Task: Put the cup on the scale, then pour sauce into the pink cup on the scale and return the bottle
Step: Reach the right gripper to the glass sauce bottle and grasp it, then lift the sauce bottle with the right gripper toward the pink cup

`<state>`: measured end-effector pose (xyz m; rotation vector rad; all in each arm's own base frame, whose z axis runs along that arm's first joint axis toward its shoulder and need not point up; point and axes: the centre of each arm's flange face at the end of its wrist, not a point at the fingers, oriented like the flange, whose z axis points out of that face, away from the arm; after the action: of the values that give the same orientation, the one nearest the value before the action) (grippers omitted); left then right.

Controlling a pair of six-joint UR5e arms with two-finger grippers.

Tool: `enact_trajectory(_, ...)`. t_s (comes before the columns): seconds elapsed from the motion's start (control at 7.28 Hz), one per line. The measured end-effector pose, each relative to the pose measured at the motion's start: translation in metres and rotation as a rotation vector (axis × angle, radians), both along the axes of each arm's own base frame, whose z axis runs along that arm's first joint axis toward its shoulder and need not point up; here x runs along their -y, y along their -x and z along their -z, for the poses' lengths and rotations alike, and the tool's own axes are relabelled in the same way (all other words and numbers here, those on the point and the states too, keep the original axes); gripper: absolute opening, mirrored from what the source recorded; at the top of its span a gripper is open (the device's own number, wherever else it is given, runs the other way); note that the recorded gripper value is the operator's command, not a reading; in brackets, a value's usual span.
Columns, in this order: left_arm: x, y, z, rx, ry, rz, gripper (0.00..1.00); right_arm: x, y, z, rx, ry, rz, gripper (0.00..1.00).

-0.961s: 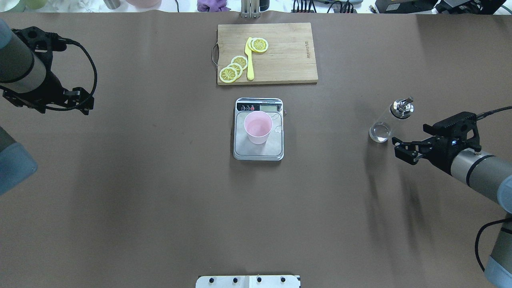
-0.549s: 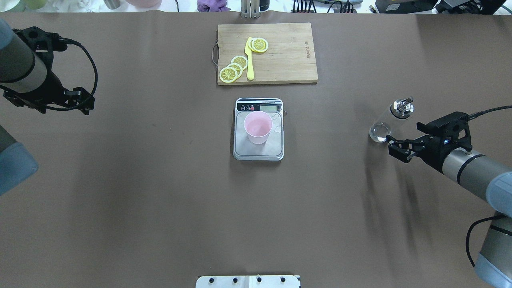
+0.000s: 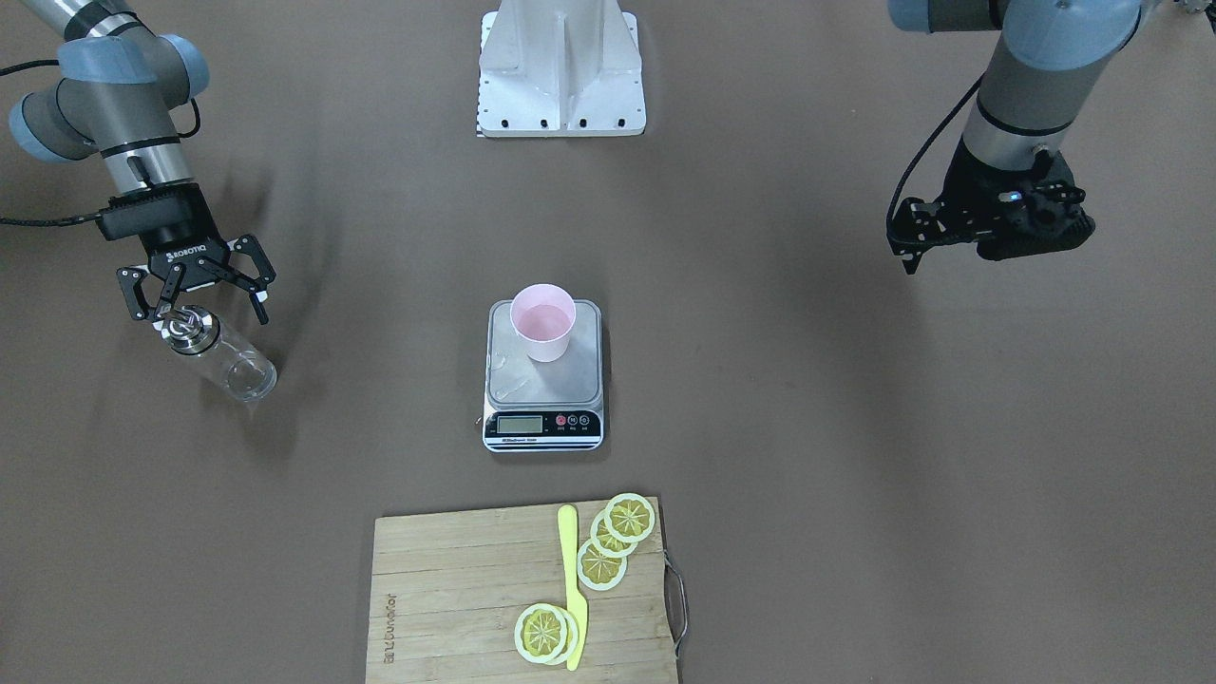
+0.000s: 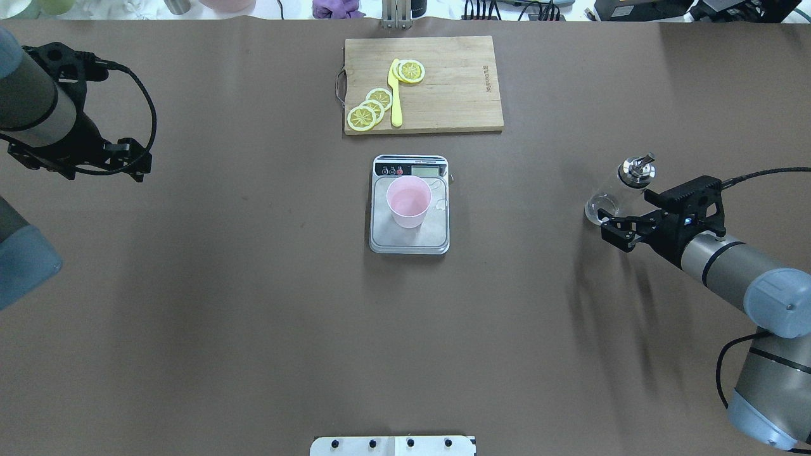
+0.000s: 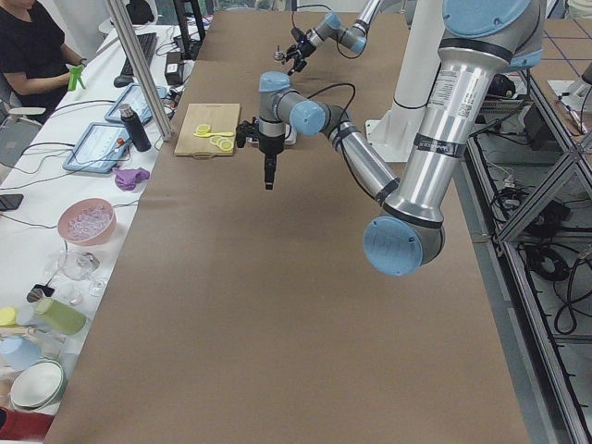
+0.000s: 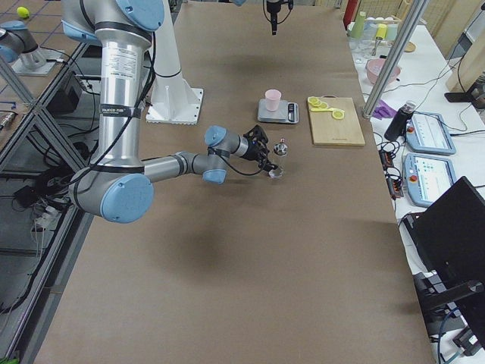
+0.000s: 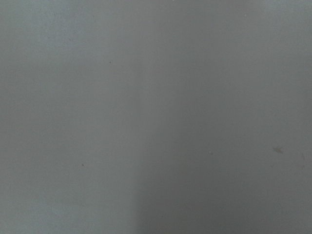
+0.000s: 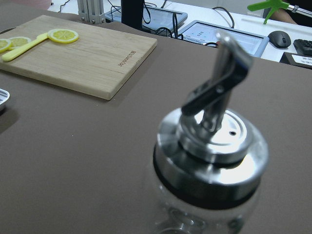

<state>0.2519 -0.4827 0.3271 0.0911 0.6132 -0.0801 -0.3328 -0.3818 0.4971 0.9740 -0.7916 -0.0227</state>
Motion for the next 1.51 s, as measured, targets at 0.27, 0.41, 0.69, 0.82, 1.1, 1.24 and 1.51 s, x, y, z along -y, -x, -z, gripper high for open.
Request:
enact_trajectory(0.27, 0.001, -0.001, 0.002, -0.002, -0.002, -0.001, 0.99, 0.004, 0.007, -0.002, -0.003, 0.001, 0.0, 0.98)
enact_trajectory(0.41, 0.002, -0.002, 0.005, -0.005, -0.006, 0.0, 0.99, 0.006, 0.011, -0.005, -0.007, 0.003, 0.0, 0.98)
enact_trajectory(0.69, 0.003, -0.003, 0.007, -0.008, -0.009, 0.0, 0.99, 0.013, 0.015, -0.007, -0.011, 0.005, -0.008, 0.93)
enact_trajectory(0.82, 0.003, -0.003, 0.007, -0.007, -0.008, 0.0, 0.99, 0.018, 0.014, -0.007, -0.011, 0.004, -0.016, 0.93)
enact_trajectory(1.1, 0.003, -0.004, 0.007, -0.006, -0.007, 0.0, 0.99, 0.025, 0.011, -0.009, -0.016, 0.007, -0.03, 0.76)
enact_trajectory(1.24, 0.004, -0.004, 0.007, -0.006, -0.007, 0.0, 0.99, 0.028, 0.012, -0.009, -0.014, 0.006, -0.034, 0.17)
enact_trajectory(1.51, 0.004, -0.004, 0.007, -0.006, -0.006, 0.0, 0.99, 0.033, 0.017, -0.004, -0.008, 0.004, -0.039, 0.0)
